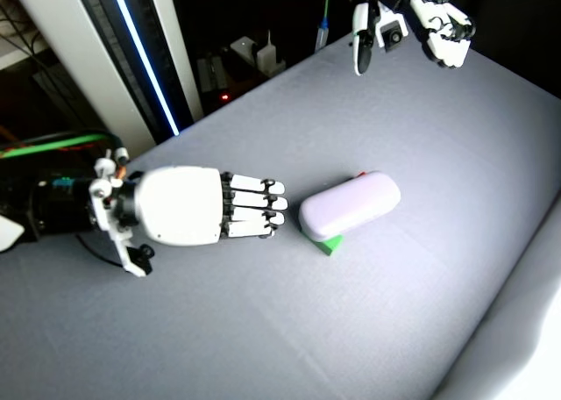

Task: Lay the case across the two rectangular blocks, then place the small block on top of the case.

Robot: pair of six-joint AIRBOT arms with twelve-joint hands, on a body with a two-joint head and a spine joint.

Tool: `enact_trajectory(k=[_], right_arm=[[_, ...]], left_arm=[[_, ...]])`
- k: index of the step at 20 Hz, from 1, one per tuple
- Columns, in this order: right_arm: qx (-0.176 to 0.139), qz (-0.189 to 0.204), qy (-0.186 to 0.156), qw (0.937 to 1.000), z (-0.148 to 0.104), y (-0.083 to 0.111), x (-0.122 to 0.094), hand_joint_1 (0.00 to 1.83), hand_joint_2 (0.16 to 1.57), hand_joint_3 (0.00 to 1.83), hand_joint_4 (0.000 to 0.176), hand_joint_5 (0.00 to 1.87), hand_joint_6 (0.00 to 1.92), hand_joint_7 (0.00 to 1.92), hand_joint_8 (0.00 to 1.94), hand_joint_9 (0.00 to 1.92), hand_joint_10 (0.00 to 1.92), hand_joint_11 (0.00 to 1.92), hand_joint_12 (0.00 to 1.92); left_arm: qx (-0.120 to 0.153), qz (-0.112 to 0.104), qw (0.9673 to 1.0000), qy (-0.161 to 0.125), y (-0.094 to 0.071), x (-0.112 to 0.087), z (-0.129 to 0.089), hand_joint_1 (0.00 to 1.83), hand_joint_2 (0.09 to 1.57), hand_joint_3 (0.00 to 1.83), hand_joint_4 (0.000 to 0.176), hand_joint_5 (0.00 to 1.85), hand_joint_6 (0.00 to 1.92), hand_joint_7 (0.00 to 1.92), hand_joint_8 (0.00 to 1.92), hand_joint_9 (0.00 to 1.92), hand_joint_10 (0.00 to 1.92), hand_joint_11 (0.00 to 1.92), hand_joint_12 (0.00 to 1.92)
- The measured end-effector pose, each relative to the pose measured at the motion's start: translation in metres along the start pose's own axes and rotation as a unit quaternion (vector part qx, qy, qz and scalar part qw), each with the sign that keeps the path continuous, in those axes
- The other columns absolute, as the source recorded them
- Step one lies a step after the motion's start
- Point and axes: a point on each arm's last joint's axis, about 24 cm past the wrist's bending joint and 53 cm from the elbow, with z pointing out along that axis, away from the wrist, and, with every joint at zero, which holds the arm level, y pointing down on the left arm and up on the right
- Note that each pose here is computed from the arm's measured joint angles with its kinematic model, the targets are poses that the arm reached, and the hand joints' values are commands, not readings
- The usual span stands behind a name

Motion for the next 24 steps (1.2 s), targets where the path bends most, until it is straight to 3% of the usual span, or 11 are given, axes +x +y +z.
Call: enact_trajectory(k=[5, 8, 12, 13, 15, 16, 17, 18, 19, 23, 24], right_arm=[[0.008, -0.008, 0.023, 0.9997, 0.018, -0.005, 0.014, 1.03, 1.04, 0.0, 0.0, 0.48, 0.01, 0.47, 0.02, 0.58, 0.02, 0.15, 1.17], [0.019, -0.017, 0.027, 0.9993, 0.022, -0.012, 0.014, 1.17, 1.05, 0.0, 0.0, 0.65, 0.01, 0.65, 0.02, 0.69, 0.02, 0.25, 1.01], [0.027, -0.02, 0.026, 0.9991, 0.025, -0.016, 0.012, 1.22, 1.05, 0.0, 0.0, 0.82, 0.01, 0.85, 0.04, 0.85, 0.06, 0.34, 1.08], [0.027, -0.02, 0.027, 0.9991, 0.026, -0.016, 0.013, 1.31, 1.16, 0.0, 0.0, 0.84, 0.0, 0.86, 0.97, 0.88, 0.13, 0.36, 1.2], [0.027, -0.021, 0.029, 0.999, 0.026, -0.016, 0.014, 1.33, 1.17, 0.0, 0.0, 0.87, 0.0, 0.84, 1.22, 0.74, 0.73, 0.45, 1.26], [0.027, -0.021, 0.028, 0.999, 0.026, -0.016, 0.013, 1.33, 1.17, 0.0, 0.0, 0.87, 0.0, 0.84, 1.22, 0.74, 0.73, 0.45, 1.26], [0.028, -0.02, 0.027, 0.999, 0.026, -0.017, 0.013, 1.25, 1.16, 0.04, 0.0, 0.83, 0.76, 0.87, 1.36, 0.74, 0.97, 0.54, 1.38], [0.029, -0.02, 0.028, 0.999, 0.026, -0.017, 0.013, 1.23, 1.2, 0.02, 0.0, 0.78, 0.97, 0.85, 1.44, 0.72, 1.14, 0.56, 1.48], [0.029, -0.02, 0.029, 0.9989, 0.026, -0.017, 0.014, 1.23, 1.2, 0.0, 0.0, 0.79, 0.99, 0.87, 1.43, 0.79, 1.33, 0.69, 1.64], [0.03, -0.019, 0.029, 0.9989, 0.027, -0.017, 0.014, 1.23, 1.14, 0.0, 0.0, 0.86, 1.06, 1.01, 1.08, 0.87, 1.18, 0.78, 1.59], [0.03, -0.019, 0.029, 0.9989, 0.027, -0.018, 0.014, 1.22, 1.14, 0.0, 0.0, 0.85, 1.11, 1.0, 1.07, 0.87, 1.21, 0.77, 1.64]], left_arm=[[-0.011, -0.004, 0.9999, -0.005, 0.007, -0.003, -0.005, 0.96, 0.94, 0.0, 0.024, 0.23, 0.0, 0.31, 0.0, 0.33, 0.01, 0.0, 1.01], [-0.01, -0.006, 0.9999, -0.007, 0.007, -0.002, -0.005, 0.95, 0.94, 0.0, 0.019, 0.24, 0.0, 0.32, 0.01, 0.35, 0.01, 0.0, 1.07], [-0.008, -0.01, 0.9999, -0.006, 0.006, 0.001, -0.005, 0.96, 0.94, 0.0, 0.03, 0.24, 0.0, 0.33, 0.0, 0.35, 0.0, 0.0, 1.07], [-0.009, -0.011, 0.9999, -0.007, 0.006, 0.0, -0.005, 0.98, 0.95, 0.0, 0.018, 0.24, 0.0, 0.32, 0.0, 0.34, 0.0, 0.0, 1.03], [-0.009, -0.011, 0.9999, -0.008, 0.007, 0.0, -0.005, 0.99, 0.94, 0.0, 0.018, 0.24, 0.0, 0.34, 0.01, 0.35, 0.0, 0.0, 1.02], [-0.009, -0.012, 0.9999, -0.008, 0.007, 0.0, -0.005, 0.99, 0.94, 0.0, 0.018, 0.24, 0.0, 0.34, 0.01, 0.35, 0.0, 0.0, 1.02], [-0.009, -0.013, 0.9998, -0.008, 0.007, 0.0, -0.005, 0.99, 0.94, 0.0, 0.019, 0.24, 0.0, 0.34, 0.01, 0.35, 0.0, 0.0, 1.02], [-0.009, -0.013, 0.9998, -0.008, 0.007, 0.0, -0.005, 0.98, 0.94, 0.0, 0.02, 0.24, 0.0, 0.35, 0.01, 0.36, 0.01, 0.0, 1.02], [-0.01, -0.014, 0.9998, -0.008, 0.007, 0.0, -0.005, 0.96, 0.94, 0.0, 0.023, 0.24, 0.0, 0.35, 0.01, 0.35, 0.0, 0.0, 1.0], [-0.01, -0.015, 0.9998, -0.008, 0.007, 0.0, -0.006, 0.97, 0.93, 0.0, 0.0, 0.25, 0.0, 0.37, 0.0, 0.39, 0.01, 0.0, 1.07], [-0.011, -0.015, 0.9998, -0.006, 0.008, 0.001, -0.006, 0.95, 0.93, 0.0, 0.021, 0.24, 0.0, 0.37, 0.0, 0.38, 0.0, 0.0, 1.04]])
